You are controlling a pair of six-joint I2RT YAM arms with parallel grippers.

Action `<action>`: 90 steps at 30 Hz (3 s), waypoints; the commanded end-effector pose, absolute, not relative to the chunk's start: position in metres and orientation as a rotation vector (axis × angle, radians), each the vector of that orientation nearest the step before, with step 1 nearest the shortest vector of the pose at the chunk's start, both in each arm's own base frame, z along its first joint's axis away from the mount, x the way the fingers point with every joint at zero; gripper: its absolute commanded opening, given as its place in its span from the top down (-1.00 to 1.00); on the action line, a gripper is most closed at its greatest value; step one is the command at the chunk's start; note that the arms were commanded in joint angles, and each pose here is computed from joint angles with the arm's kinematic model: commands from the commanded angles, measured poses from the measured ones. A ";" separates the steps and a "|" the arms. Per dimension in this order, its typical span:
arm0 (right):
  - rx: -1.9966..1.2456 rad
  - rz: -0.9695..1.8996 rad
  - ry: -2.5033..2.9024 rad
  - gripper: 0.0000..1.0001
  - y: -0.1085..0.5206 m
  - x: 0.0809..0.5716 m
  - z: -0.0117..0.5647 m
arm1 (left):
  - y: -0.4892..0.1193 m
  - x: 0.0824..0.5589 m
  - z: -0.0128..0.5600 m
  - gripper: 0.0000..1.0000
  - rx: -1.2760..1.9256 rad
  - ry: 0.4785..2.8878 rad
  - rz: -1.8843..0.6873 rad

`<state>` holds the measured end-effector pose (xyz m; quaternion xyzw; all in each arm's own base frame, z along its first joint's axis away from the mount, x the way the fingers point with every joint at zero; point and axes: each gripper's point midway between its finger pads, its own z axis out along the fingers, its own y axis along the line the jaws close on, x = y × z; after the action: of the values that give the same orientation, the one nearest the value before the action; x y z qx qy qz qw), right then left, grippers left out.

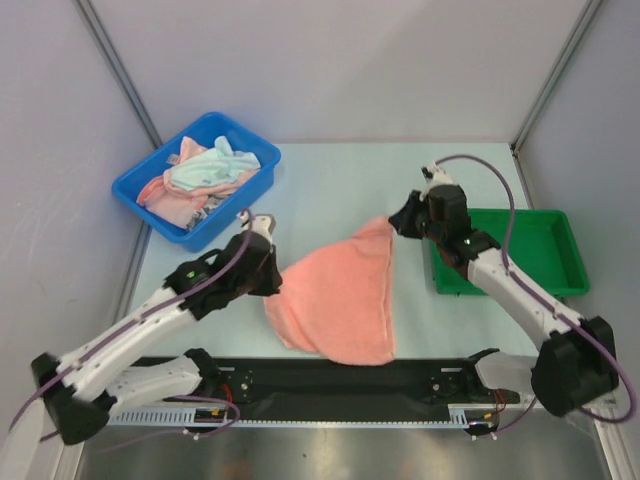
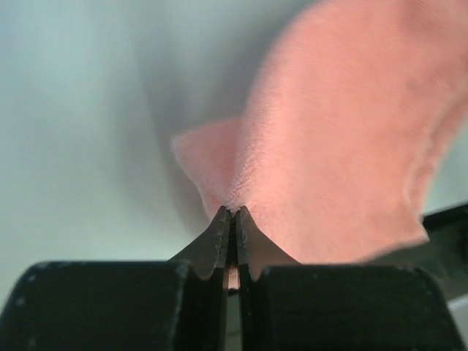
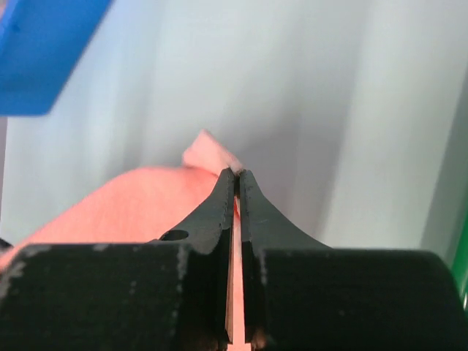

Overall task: Fold and stack the towels
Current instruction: Flatten out the crumpled towel

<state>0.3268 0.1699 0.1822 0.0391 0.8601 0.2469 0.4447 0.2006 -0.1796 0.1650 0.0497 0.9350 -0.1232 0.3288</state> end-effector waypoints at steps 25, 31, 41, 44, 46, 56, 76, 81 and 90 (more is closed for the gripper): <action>0.025 0.371 2.452 1.00 0.162 0.400 0.126 | -0.291 0.146 0.210 -0.47 0.585 2.227 -1.111; -0.058 0.451 2.643 1.00 0.165 0.322 0.095 | -0.236 0.282 0.226 -0.51 0.182 2.295 -0.619; -0.051 0.503 2.544 1.00 0.179 0.282 0.113 | -0.286 0.295 0.093 -0.41 0.471 2.517 -0.695; -0.065 0.509 2.530 1.00 0.180 0.280 0.116 | -0.279 0.298 0.067 -0.41 0.460 2.550 -0.632; -0.083 0.516 2.512 1.00 0.182 0.279 0.119 | -0.271 0.302 0.055 -0.41 0.433 2.570 -0.550; -0.132 0.520 2.515 1.00 0.186 0.274 0.119 | -0.269 0.331 0.096 -0.50 0.448 2.423 -0.480; -0.156 0.578 2.330 1.00 0.206 0.348 0.155 | -0.224 0.382 0.140 1.00 0.379 2.418 -0.017; -0.085 0.420 2.489 1.00 0.184 0.345 0.122 | -0.239 0.316 0.161 0.99 0.387 2.433 -0.111; 0.049 0.220 2.626 1.00 0.110 0.319 0.079 | -0.338 0.188 0.102 -0.04 0.573 2.591 -0.701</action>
<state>0.3155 0.1384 0.0680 0.0044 0.9655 0.1139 0.2340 0.2022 -0.3105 0.0856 0.2365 0.9316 -0.1625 0.2233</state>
